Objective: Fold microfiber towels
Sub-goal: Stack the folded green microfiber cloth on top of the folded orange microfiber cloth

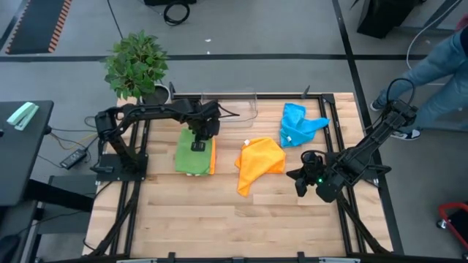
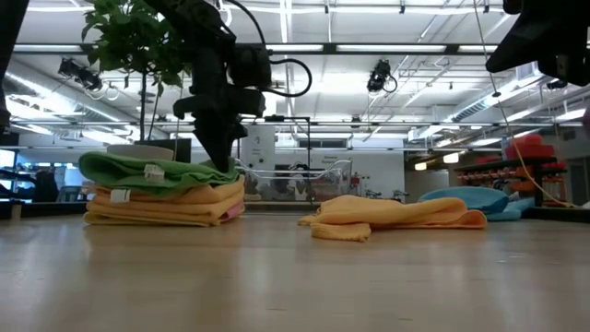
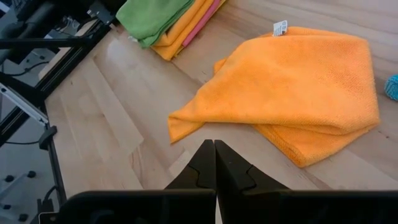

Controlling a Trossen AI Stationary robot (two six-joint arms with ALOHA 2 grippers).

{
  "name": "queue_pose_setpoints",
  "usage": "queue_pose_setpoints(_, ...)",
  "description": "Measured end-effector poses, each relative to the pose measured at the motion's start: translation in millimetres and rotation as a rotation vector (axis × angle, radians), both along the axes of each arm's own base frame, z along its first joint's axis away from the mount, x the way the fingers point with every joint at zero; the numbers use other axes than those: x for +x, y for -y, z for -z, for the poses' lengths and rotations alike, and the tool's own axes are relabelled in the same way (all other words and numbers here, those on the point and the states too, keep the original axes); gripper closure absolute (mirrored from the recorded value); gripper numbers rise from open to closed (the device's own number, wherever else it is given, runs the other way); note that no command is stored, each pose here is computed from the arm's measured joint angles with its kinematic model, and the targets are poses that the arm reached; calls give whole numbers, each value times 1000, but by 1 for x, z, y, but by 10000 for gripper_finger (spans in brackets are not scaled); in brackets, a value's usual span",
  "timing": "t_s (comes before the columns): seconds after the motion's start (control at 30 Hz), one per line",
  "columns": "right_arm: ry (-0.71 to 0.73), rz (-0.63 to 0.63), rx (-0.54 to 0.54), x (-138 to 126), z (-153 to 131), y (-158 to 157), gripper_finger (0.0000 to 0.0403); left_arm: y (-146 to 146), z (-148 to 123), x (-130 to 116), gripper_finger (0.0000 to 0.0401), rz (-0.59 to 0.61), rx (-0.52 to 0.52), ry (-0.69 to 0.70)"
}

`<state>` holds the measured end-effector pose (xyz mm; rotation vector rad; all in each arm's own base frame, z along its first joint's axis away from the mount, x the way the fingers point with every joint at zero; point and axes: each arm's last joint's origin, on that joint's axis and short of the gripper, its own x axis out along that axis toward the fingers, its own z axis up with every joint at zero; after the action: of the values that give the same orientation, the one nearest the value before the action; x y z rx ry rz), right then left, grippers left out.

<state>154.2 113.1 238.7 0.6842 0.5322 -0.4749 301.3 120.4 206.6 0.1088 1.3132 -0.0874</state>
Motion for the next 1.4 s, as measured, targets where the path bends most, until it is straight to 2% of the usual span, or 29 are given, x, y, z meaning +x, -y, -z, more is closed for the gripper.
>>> queue_pose_setpoints(0.53,3,4,7,0,0,0,402,-1,-2,2,394,-4,8,21)
queue_pose_setpoints(0.97,0,-1,0,0,0,0,402,-14,-39,15,395,-48,52,136)
queue_pose_setpoints(1.1,0,-1,0,0,0,0,402,-19,-39,10,395,-79,36,97)
queue_pose_setpoints(1.23,-3,-10,-11,0,0,0,402,-15,-28,2,391,-37,2,18)
queue_pose_setpoints(1.4,-12,-24,-32,0,0,0,402,-11,-24,2,396,-12,-28,22)
